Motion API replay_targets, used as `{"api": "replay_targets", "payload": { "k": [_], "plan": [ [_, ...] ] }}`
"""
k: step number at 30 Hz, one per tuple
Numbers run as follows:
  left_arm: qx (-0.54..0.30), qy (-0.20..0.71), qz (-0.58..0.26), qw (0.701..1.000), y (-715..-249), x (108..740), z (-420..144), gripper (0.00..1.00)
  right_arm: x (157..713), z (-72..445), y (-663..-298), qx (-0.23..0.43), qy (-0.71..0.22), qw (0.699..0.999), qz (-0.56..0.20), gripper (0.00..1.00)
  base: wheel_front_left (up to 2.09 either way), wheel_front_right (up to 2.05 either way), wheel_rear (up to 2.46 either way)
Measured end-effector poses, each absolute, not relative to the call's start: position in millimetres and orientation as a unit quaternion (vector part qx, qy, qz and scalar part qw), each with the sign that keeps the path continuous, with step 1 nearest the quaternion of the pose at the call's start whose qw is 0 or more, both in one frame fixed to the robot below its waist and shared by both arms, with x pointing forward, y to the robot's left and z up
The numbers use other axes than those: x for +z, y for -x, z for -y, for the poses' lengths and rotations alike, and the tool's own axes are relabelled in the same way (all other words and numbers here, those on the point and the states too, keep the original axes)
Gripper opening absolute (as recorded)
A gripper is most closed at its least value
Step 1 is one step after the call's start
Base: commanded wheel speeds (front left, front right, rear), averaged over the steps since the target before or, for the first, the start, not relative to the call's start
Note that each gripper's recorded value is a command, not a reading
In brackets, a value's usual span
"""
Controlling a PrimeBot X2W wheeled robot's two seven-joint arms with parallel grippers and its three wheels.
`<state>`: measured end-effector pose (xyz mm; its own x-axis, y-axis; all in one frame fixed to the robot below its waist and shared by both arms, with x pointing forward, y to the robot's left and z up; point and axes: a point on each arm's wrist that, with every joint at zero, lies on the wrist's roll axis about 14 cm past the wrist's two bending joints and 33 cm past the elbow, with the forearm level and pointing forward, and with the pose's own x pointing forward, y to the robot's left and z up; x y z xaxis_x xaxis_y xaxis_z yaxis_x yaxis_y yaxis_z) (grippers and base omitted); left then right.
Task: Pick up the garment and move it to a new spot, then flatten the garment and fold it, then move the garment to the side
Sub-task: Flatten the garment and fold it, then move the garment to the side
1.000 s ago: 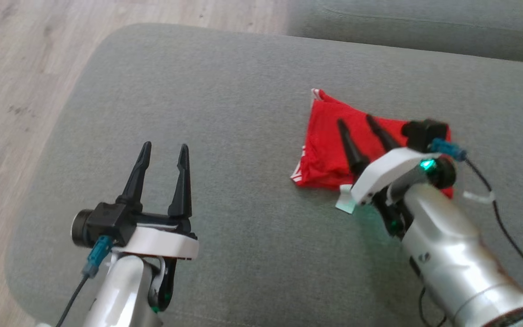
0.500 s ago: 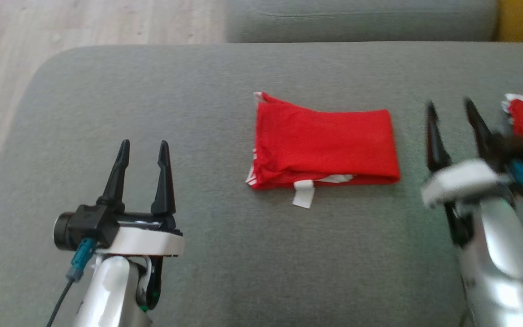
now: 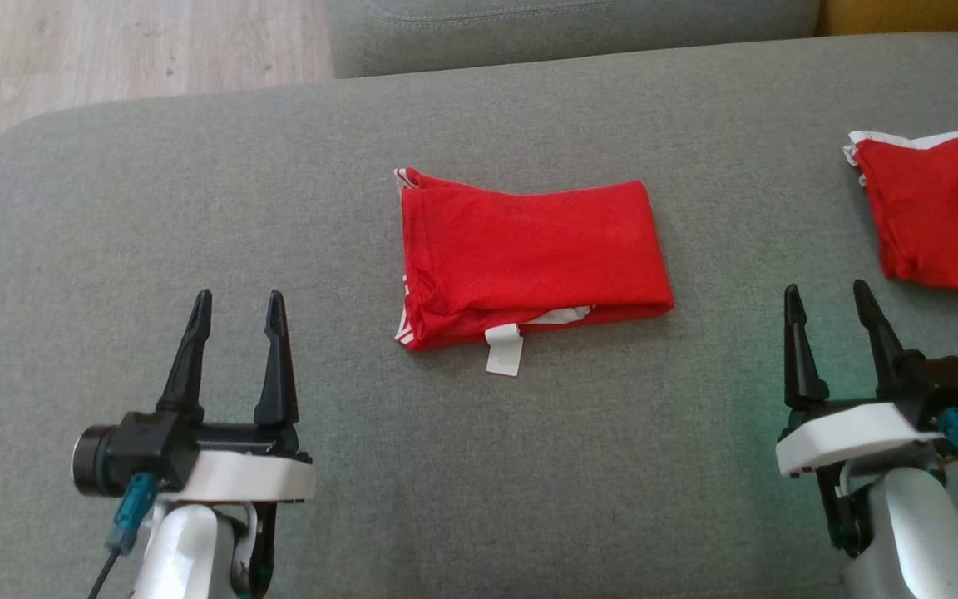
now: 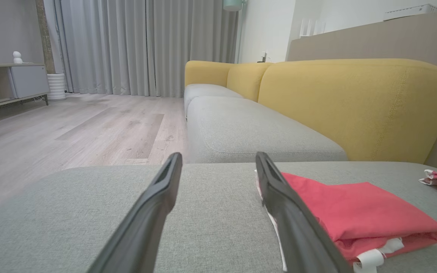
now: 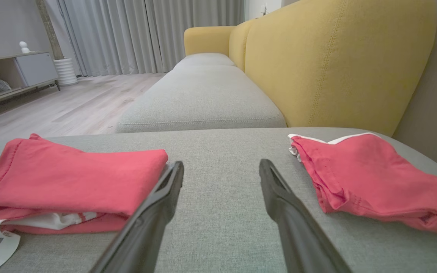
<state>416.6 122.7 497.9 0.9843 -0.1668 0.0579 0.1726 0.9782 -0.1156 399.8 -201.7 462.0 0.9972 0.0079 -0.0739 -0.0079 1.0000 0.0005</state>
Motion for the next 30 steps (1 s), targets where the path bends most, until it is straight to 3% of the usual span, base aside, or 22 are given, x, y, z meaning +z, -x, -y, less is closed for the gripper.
{"api": "replay_targets", "payload": {
  "k": [10, 17, 23, 28, 30],
  "plan": [
    [-0.077, 0.06, 0.014, 0.995, -418.9, 489.8, -128.9, 1.0, 454.3, 178.2, -425.0, 0.037, -0.006, 0.998, -0.057, 1.0, 0.0, 0.0, 0.0],
    [-0.068, 0.059, -0.002, 0.996, -428.8, 477.1, -136.5, 1.0, 419.5, 131.5, -466.6, 0.088, -0.065, 0.982, -0.152, 1.0, 0.0, 0.0, 0.0],
    [-0.057, 0.062, -0.008, 0.996, -433.5, 471.6, -144.9, 1.0, 375.0, 109.3, -475.6, 0.108, -0.072, 0.961, -0.246, 1.0, 0.0, 0.0, 0.0],
    [-0.056, 0.059, -0.015, 0.997, -432.7, 467.3, -146.6, 1.0, 367.7, 99.5, -484.4, 0.122, -0.065, 0.956, -0.26, 0.98, 0.0, 0.0, 0.0],
    [-0.056, 0.059, -0.017, 0.997, -432.1, 466.0, -146.1, 1.0, 367.9, 96.4, -488.7, 0.132, -0.048, 0.955, -0.261, 0.0, 0.0, 0.0, 0.0]
  ]
}}
